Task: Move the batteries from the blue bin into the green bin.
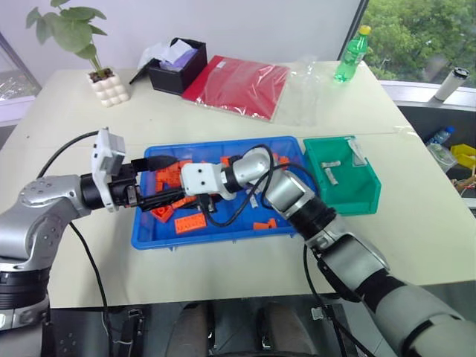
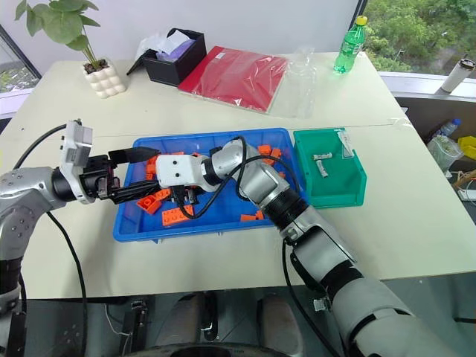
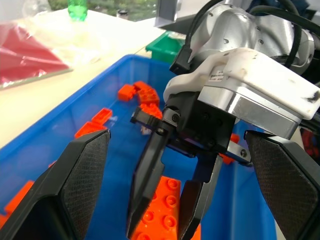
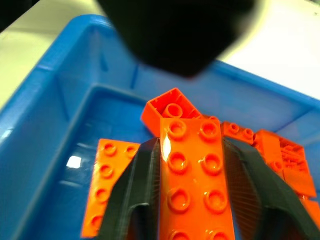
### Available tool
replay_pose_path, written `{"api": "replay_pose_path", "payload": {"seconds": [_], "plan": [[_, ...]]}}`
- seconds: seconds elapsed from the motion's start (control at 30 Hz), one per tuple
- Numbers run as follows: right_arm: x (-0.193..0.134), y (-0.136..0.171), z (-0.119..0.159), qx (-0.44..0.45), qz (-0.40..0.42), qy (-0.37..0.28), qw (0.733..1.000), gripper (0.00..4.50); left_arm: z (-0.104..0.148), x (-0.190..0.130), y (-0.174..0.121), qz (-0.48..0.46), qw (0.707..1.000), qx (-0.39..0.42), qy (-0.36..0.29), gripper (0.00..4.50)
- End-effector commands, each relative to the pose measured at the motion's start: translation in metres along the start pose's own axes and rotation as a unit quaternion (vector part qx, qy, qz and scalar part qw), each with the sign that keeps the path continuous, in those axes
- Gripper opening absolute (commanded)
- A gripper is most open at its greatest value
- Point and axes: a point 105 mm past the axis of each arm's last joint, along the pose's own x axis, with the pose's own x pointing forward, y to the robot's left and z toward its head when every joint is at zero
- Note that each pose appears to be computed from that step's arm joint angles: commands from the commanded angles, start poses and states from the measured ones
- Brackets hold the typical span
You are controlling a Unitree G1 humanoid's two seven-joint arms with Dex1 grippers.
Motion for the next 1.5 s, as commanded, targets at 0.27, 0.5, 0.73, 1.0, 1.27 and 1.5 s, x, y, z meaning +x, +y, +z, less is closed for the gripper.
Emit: {"api": "replay_pose_path", "payload": {"seconds": [0.27,0.5,0.73,1.0,1.27,1.5], "plan": [[-0.026,-0.041,0.002,0.015,-0.118,0.027,0.993,4.49,0.015,-0.003,-0.010,-0.010,0.999,0.027,-0.023,4.50],[-0.110,-0.052,0.018,0.103,-0.200,0.052,0.973,4.49,0.012,-0.003,-0.006,-0.011,0.999,0.024,-0.024,4.50],[-0.155,-0.015,0.002,0.245,-0.235,0.110,0.934,4.49,0.011,0.006,-0.001,-0.026,0.999,0.025,-0.030,4.50],[-0.173,-0.003,-0.011,0.389,-0.307,0.122,0.860,4.49,0.010,0.014,0.007,-0.031,0.999,0.024,-0.038,4.50],[-0.155,0.001,-0.022,0.443,-0.323,0.100,0.830,4.49,0.009,0.020,0.012,-0.029,0.998,0.032,-0.042,4.50],[-0.137,0.012,-0.027,0.471,-0.304,0.091,0.823,4.49,0.008,0.020,0.013,-0.033,0.998,0.032,-0.039,4.50]]}}
